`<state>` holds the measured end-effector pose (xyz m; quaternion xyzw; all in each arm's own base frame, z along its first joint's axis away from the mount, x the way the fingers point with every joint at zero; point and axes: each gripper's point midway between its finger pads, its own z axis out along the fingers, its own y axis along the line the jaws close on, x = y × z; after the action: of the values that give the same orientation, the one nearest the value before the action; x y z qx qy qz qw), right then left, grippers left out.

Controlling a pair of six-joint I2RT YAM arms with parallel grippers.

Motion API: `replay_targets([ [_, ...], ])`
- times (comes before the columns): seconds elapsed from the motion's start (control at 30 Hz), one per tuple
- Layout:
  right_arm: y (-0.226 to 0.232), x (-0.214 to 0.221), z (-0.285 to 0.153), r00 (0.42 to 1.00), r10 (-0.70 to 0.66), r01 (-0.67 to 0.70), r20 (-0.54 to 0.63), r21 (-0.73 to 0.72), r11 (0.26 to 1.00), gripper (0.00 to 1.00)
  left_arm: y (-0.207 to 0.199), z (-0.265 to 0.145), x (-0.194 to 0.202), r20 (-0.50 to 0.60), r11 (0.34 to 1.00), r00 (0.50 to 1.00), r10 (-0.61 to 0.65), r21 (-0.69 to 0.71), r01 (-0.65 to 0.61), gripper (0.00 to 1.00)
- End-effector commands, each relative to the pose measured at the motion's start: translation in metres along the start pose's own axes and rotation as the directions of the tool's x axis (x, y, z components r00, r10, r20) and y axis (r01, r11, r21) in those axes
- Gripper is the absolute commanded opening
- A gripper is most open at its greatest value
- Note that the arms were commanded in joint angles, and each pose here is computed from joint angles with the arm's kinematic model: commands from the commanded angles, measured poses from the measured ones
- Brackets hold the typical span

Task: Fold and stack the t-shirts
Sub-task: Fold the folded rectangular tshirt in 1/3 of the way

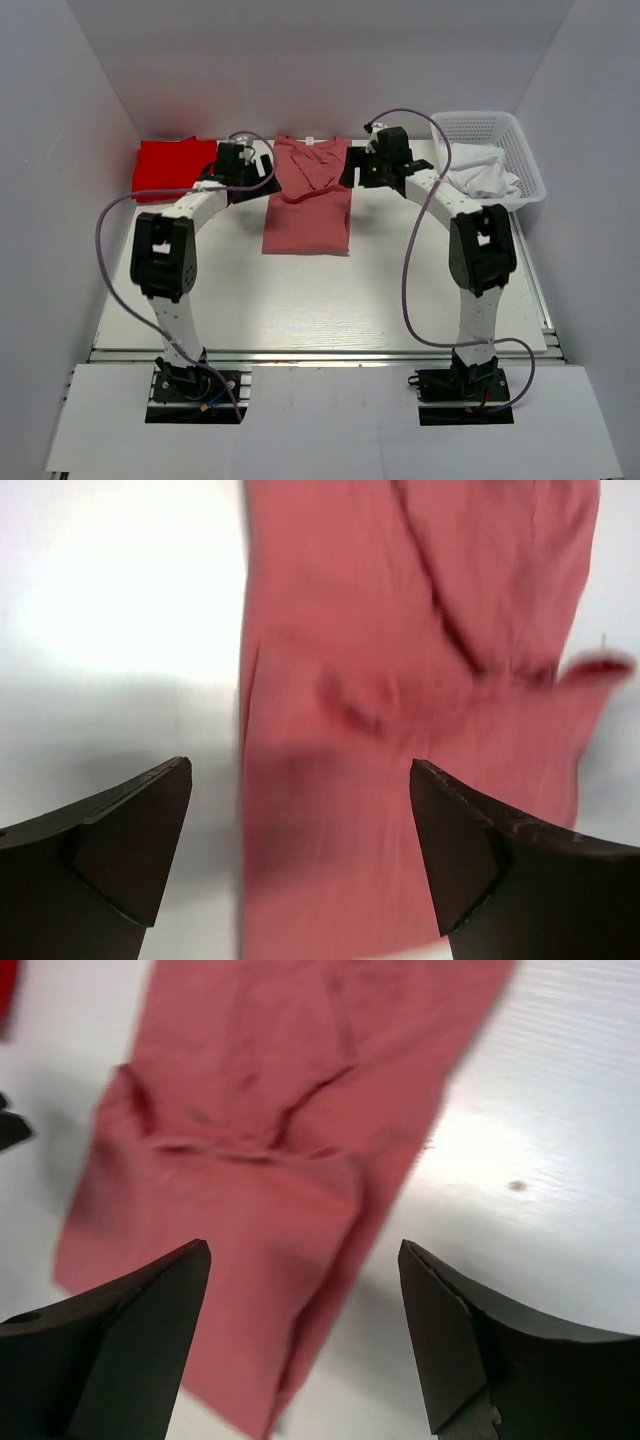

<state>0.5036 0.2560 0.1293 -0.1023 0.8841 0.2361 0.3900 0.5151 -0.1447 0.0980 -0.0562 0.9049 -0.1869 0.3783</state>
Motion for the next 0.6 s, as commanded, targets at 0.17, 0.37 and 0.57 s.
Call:
replay_targets([
  [0.17,0.097,0.03,-0.026,0.964,-0.263,0.258,0.027,-0.325,0.91,0.9,0.001,-0.088,0.048,0.02,1.0,1.0,-0.012,0.015,0.011,1.0],
  [0.37,0.126,0.059,0.012,0.95,-0.308,0.258,-0.057,-0.417,0.871,0.9,0.029,-0.135,0.099,-0.004,0.996,0.999,-0.044,-0.083,0.044,1.0],
  [0.57,0.129,0.061,0.057,0.962,-0.269,0.23,-0.041,-0.407,0.884,0.9,0.042,-0.163,0.14,-0.025,0.992,0.997,-0.073,-0.105,0.07,1.0],
])
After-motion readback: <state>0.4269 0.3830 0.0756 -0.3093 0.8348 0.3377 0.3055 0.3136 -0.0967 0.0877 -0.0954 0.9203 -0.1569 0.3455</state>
